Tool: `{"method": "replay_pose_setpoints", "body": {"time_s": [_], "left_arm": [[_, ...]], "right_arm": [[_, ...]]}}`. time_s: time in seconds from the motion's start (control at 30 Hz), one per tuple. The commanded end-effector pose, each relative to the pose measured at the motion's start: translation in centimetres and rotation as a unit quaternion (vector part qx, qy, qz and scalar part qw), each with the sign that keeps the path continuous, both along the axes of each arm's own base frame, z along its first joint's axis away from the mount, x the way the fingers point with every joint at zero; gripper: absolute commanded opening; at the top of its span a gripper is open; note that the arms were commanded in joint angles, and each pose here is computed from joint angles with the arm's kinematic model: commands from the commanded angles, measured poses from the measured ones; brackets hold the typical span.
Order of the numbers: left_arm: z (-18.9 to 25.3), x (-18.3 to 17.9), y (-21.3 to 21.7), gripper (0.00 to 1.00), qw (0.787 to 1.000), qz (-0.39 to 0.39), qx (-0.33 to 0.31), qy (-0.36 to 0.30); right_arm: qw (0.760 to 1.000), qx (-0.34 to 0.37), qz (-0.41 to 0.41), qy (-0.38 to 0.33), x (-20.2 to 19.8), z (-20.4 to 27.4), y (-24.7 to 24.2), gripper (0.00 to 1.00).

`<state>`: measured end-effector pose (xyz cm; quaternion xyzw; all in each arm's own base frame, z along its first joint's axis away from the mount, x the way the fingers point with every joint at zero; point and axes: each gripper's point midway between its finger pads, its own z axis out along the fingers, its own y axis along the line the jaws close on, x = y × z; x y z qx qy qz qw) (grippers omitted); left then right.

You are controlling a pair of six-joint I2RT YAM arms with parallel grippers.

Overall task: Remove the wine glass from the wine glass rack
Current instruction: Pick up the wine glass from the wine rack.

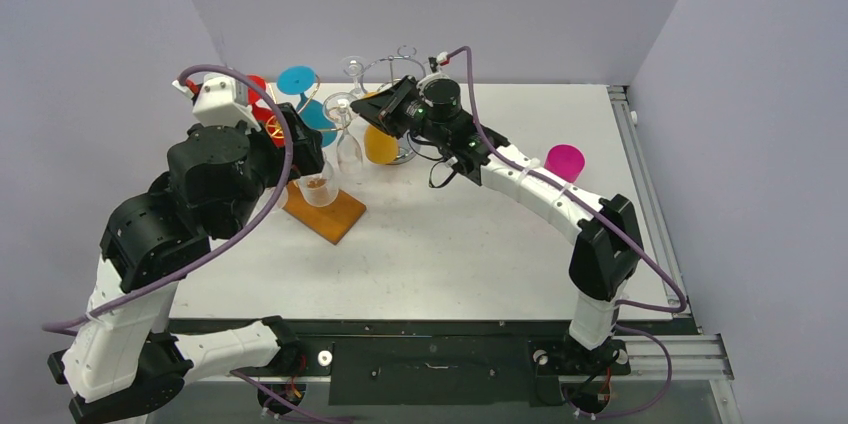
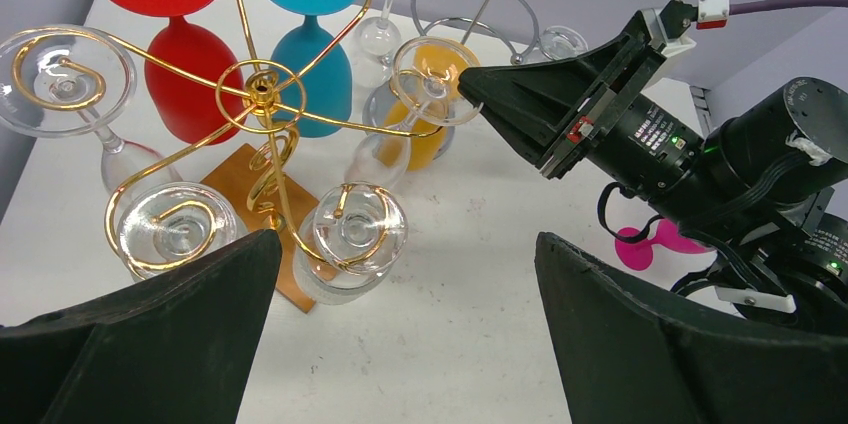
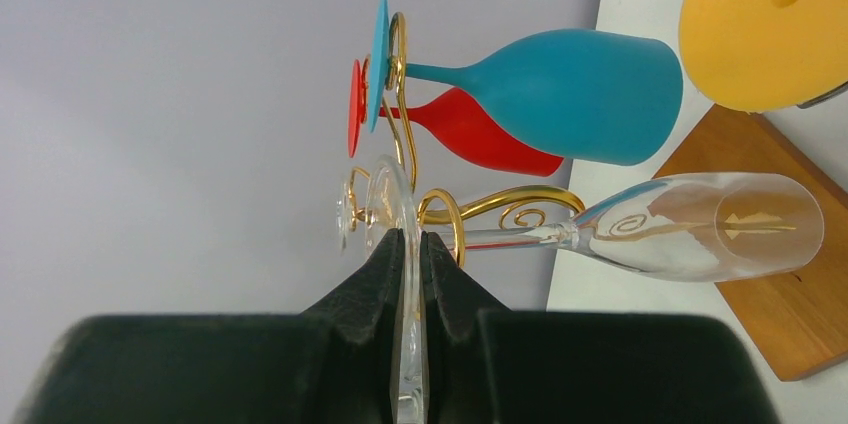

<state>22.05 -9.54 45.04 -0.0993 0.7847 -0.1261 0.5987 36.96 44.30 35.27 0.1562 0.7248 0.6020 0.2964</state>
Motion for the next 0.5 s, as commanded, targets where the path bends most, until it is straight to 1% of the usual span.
{"method": "replay_pose_setpoints", "body": {"time_s": [0.0,0.47], "left_arm": [[1.0,0.49,-0.43,0.96,1.0,0.001,-0.019,-0.015],[0.75,0.92,-0.91,0.96,1.0,0.0,-0.013,-0.012]], "right_arm": [[0.997,0.065,0.0,-0.049,-1.07,5.95,-1.38,0.0],[0.996,0.066,0.006,-0.053,-2.01,5.98,-1.44,0.0]]}}
